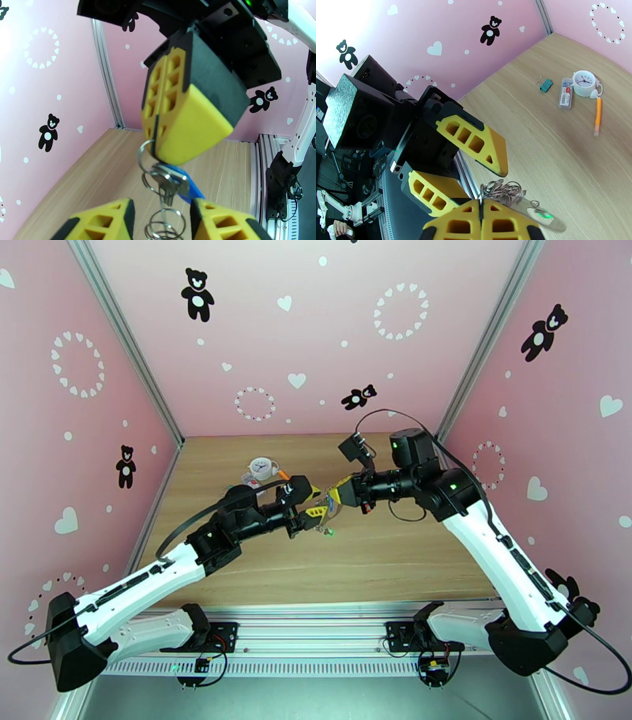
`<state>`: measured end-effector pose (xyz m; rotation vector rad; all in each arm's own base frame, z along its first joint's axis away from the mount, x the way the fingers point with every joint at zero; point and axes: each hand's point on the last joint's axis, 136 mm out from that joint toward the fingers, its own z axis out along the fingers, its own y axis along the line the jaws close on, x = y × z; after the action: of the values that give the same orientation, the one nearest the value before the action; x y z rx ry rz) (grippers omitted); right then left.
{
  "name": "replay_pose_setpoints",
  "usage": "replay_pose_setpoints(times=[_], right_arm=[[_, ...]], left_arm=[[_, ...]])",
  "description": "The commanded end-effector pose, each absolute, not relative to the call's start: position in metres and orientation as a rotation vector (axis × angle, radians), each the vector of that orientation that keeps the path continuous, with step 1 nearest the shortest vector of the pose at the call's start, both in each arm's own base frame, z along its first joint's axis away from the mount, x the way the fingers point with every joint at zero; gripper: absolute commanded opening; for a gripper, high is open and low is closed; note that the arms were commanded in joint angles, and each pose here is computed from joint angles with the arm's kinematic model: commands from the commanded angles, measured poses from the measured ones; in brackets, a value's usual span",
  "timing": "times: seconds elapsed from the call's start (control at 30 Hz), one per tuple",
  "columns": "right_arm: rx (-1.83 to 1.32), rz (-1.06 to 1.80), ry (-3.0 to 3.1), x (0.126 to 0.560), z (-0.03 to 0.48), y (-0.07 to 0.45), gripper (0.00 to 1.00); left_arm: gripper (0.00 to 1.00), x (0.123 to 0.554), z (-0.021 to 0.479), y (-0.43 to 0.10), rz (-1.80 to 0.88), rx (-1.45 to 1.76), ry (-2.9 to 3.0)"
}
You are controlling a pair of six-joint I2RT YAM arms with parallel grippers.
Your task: Remove the keys from the keyring
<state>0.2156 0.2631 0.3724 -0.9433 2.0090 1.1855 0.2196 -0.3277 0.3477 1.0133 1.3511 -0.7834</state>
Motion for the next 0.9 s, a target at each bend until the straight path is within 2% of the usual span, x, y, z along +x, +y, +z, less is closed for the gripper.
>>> replay_pose_setpoints(times=[0.0, 0.2, 0.33, 0.5, 0.87], right_arm=[[-0.935, 1.209, 1.941, 0.212, 0.387, 0.263, 0.00], [-0.932, 1.211, 1.942, 0.208, 0.386, 0.261, 0.00], [-0.929, 1.217, 1.945, 0.208, 0.385, 0.261, 0.00], [-0.904, 1.214, 1.956, 0.213, 0.381, 0.262, 0.00], [-0.861, 1.199, 1.968, 0.216, 0.384, 0.260, 0.00]], left_arm=[[0.44, 0.225, 0.349, -0.326, -0.774, 0.969, 1.377], [0.37, 0.240, 0.347, -0.325, -0.699, 0.937, 1.384], [0.35, 0.236, 0.354, -0.329, -0.721, 0.958, 1.340], [0.35, 0.225, 0.364, -0.337, -0.796, 0.988, 1.274], [0.44, 0.214, 0.359, -0.346, -0.841, 1.078, 1.250]])
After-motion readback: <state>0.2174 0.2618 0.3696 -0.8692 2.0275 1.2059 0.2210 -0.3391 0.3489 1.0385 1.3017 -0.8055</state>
